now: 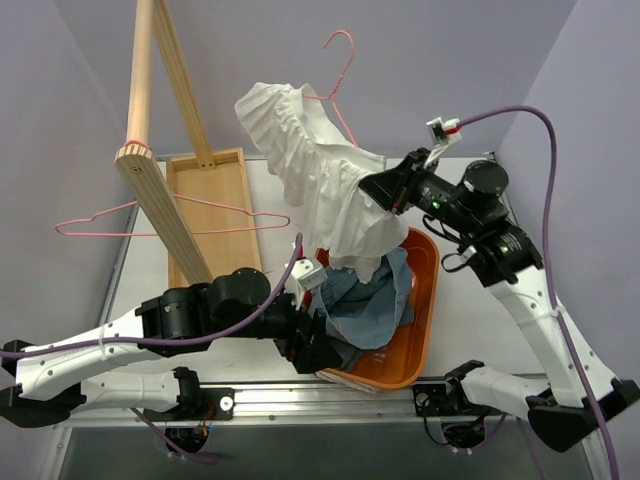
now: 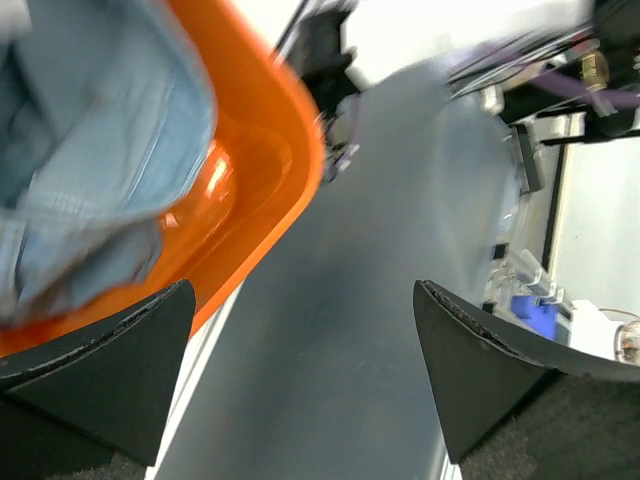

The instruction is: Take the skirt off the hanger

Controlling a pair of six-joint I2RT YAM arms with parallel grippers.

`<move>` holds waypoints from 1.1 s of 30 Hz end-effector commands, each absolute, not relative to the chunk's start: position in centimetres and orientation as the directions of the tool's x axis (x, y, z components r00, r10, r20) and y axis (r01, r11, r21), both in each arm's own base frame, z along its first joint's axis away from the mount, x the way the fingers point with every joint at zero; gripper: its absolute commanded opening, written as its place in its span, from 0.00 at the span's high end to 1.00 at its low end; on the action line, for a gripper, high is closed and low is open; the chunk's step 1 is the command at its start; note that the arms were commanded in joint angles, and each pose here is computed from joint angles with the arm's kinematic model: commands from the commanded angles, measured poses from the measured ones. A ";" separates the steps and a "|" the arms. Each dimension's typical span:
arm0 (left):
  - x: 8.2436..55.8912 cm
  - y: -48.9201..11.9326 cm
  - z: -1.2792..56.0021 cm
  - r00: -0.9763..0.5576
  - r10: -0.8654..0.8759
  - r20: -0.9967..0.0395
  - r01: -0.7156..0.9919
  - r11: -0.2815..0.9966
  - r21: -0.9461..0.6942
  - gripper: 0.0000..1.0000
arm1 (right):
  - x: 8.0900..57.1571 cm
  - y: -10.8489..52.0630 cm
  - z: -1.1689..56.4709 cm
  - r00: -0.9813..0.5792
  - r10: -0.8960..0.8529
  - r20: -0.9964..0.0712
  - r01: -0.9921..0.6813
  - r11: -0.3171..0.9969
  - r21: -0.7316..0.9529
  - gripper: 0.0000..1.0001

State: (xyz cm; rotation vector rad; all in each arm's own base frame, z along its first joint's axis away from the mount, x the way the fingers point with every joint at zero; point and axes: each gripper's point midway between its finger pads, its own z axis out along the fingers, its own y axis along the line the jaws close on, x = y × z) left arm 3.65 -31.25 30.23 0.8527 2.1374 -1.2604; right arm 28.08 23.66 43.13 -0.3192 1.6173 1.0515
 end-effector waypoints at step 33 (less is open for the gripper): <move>14.6 -39.6 50.6 -0.132 0.035 -0.991 0.861 0.500 -0.097 0.01 | 8.9 15.2 37.7 -0.416 0.330 -0.848 -0.674 0.514 0.531 1.00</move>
